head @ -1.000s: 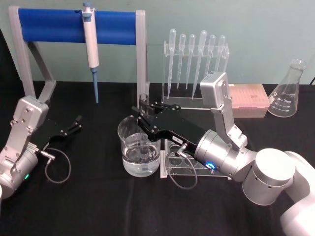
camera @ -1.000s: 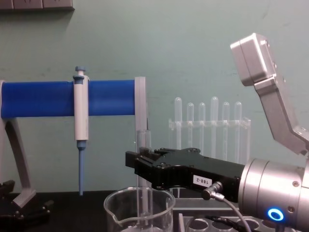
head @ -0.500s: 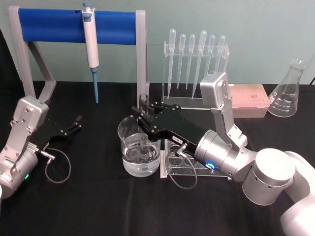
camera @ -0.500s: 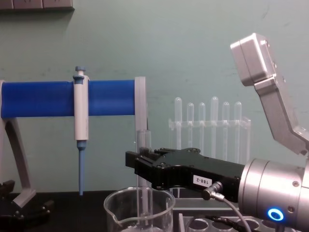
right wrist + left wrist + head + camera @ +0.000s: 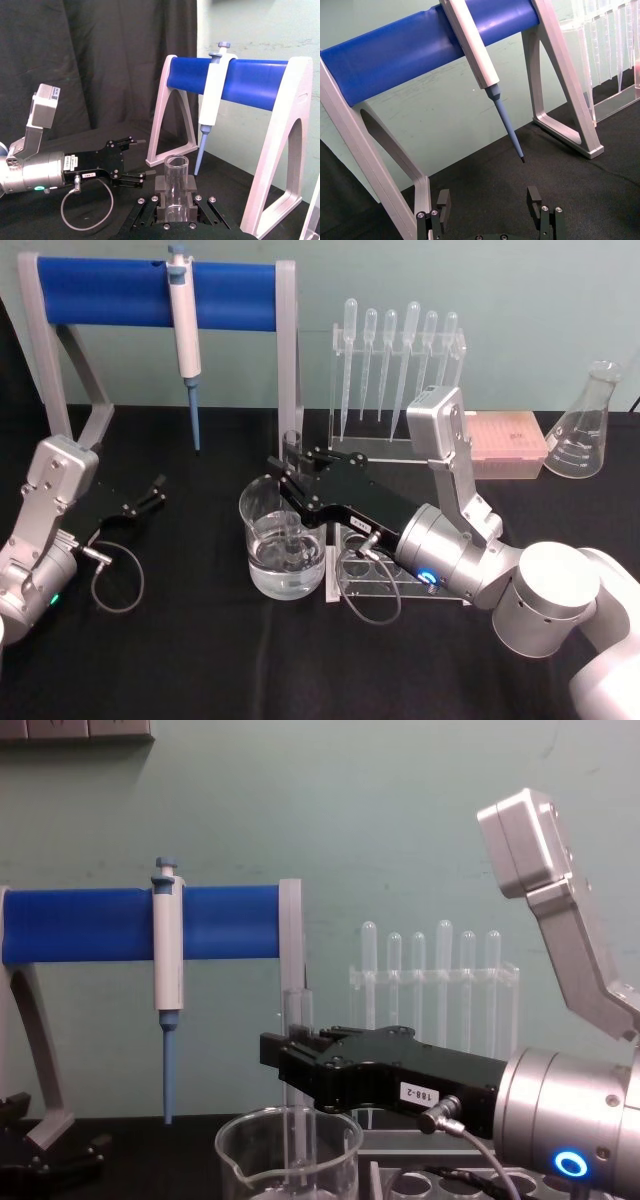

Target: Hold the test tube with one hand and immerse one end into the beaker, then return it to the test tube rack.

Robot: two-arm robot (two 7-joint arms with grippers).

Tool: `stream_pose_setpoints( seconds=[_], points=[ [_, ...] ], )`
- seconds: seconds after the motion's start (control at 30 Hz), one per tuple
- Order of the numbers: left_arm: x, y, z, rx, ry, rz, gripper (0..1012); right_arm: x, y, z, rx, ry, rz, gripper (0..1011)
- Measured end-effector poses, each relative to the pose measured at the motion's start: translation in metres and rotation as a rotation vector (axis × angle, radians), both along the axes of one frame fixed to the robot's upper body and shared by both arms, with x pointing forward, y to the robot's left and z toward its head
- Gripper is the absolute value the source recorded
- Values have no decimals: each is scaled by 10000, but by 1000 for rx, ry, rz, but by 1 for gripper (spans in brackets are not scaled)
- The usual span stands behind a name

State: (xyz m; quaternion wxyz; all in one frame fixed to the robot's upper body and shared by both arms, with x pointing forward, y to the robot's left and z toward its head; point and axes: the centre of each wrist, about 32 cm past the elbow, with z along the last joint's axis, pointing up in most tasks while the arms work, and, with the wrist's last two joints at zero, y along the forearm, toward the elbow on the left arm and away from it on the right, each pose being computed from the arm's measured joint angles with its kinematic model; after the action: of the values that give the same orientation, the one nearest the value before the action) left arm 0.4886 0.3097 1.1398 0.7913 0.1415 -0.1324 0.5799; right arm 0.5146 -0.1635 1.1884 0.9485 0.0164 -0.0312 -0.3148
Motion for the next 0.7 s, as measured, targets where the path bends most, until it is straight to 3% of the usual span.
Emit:
stream_pose_setpoints(
  seconds=[0.7],
  points=[
    [0,0,0,0,0,0,1000,0,0,0,0,0,0,226]
  ],
)
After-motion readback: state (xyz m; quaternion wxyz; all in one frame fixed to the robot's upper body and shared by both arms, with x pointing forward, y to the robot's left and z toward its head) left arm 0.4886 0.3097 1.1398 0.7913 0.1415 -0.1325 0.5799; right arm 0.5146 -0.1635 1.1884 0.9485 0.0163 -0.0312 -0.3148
